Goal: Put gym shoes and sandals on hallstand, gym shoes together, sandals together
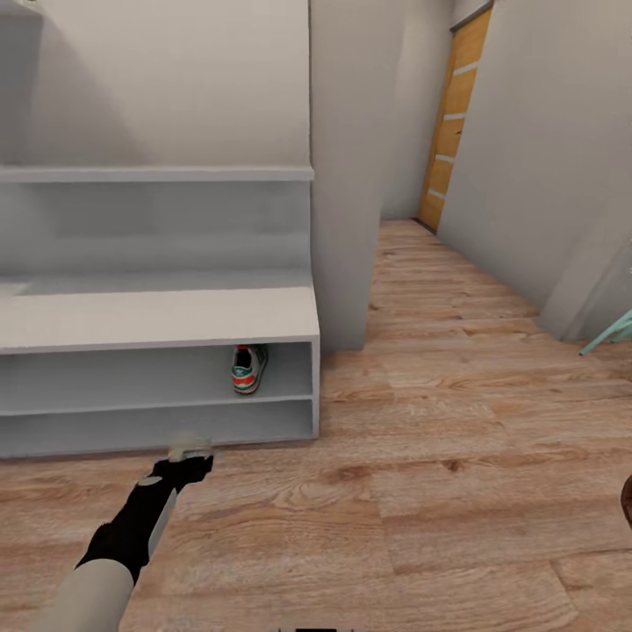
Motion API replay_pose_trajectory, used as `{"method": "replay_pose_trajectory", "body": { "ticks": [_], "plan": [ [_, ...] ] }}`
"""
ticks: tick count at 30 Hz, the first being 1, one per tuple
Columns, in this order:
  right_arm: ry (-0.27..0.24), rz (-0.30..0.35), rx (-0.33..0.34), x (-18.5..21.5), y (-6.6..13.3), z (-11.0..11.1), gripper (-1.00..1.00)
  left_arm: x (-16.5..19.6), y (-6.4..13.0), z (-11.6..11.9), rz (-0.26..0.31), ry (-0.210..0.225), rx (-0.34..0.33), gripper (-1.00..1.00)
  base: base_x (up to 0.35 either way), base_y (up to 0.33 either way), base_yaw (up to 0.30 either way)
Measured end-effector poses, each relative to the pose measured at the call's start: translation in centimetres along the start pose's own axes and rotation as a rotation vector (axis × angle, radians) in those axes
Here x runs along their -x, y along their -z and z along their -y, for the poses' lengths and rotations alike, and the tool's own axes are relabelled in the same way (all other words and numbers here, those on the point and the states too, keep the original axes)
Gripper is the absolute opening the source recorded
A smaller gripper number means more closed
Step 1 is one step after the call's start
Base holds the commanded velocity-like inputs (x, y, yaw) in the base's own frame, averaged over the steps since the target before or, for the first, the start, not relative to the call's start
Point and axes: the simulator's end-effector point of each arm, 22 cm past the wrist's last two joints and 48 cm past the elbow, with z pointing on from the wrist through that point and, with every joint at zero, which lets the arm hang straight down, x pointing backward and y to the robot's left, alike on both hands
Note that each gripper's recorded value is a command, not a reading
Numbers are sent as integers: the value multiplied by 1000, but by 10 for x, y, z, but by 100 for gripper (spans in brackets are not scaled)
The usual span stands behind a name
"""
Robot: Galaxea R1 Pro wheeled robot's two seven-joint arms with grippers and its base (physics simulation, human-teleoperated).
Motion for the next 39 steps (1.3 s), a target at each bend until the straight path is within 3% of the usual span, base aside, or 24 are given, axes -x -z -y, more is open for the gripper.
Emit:
{"method": "replay_pose_trajectory", "body": {
  "ticks": [7, 12, 19, 26, 29, 30, 33, 39],
  "plan": [
    [-3, -4, 1, -3, 1, -1, -100, -69, 17, -7, 30, -23, 3, 100, -30, 17, 0],
    [2, -39, 35, -21, 2, -21, -100, -156, 52, -14, 49, -52, 2, 100, -3, 1, 0],
    [6, -45, 47, -24, 2, -27, -100, -215, 82, -16, 23, -38, -16, 100, 0, 0, 0],
    [4, -62, 48, -32, 3, -28, -100, -240, 92, 2, -16, -22, -156, 100, 0, 0, 0],
    [3, -67, 48, -35, 3, -28, -100, -244, 93, -9, -23, -1, -150, 100, 0, 0, 0],
    [3, -68, 48, -36, 3, -28, -100, -244, 93, -25, -21, 34, -128, 100, 0, 0, 0],
    [1, -70, 49, -38, 3, -28, -100, -242, 93, -43, -16, 64, -100, 100, 0, 0, 0],
    [-23, -84, 63, -49, 9, -43, -100, -247, 95, -57, -21, 74, -75, 100, 0, 0, 0]
  ]
}}
